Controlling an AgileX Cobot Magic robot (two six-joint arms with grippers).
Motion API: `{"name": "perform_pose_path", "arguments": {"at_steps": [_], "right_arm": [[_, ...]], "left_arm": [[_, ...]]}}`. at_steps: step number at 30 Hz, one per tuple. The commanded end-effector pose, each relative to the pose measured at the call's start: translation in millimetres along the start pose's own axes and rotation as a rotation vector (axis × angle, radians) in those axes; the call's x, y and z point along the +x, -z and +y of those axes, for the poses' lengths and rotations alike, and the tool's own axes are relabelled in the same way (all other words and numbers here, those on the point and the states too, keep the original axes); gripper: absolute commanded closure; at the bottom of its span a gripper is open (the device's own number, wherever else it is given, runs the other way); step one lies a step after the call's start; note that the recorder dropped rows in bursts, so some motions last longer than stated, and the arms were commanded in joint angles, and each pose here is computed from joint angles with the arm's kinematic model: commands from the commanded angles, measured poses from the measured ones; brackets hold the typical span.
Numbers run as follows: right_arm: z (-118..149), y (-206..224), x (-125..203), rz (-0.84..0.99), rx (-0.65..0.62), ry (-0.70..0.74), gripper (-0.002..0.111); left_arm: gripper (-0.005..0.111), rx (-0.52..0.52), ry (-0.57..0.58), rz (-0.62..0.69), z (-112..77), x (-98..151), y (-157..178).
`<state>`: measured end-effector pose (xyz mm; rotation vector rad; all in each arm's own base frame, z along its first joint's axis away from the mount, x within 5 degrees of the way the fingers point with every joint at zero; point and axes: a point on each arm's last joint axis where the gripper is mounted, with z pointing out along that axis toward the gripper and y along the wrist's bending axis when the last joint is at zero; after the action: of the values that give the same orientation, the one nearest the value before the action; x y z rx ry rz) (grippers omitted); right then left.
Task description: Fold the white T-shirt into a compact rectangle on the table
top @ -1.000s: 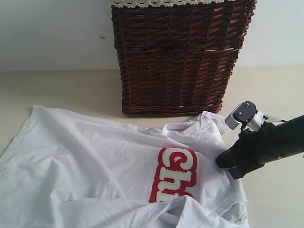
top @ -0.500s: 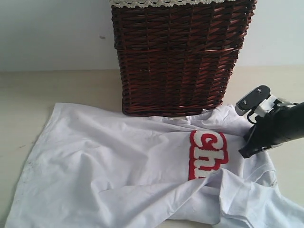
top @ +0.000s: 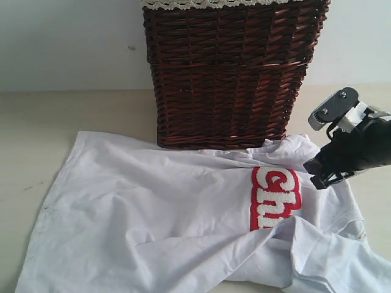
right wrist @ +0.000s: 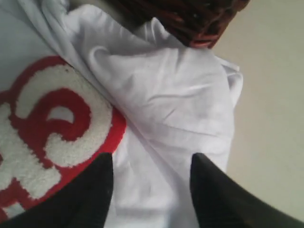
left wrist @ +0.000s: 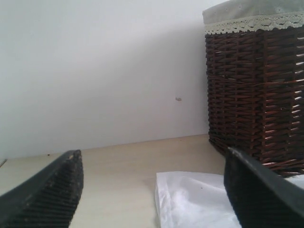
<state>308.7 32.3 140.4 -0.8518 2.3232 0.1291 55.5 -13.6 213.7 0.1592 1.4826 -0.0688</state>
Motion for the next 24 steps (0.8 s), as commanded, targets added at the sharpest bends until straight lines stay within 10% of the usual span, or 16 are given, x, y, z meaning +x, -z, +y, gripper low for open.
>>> {"name": "perform_pose_path", "arguments": {"at_steps": [1, 5, 10, 24], "right_arm": [[7, 30, -12, -0.09, -0.011, -0.057, 0.05], [44, 78, -28, -0.198, -0.285, 0.133, 0.05], [88, 100, 12, 0.153, -0.742, 0.389, 0.05], [82, 73, 49, 0.211, -0.443, 0.484, 0.05]], "left_arm": [[0.029, 0.0, 0.005, -0.003, -0.2, 1, 0], [0.029, 0.0, 0.005, -0.003, -0.2, 1, 0], [0.029, 0.0, 0.005, -0.003, -0.2, 1, 0], [0.029, 0.0, 0.007, -0.003, -0.2, 1, 0]]}}
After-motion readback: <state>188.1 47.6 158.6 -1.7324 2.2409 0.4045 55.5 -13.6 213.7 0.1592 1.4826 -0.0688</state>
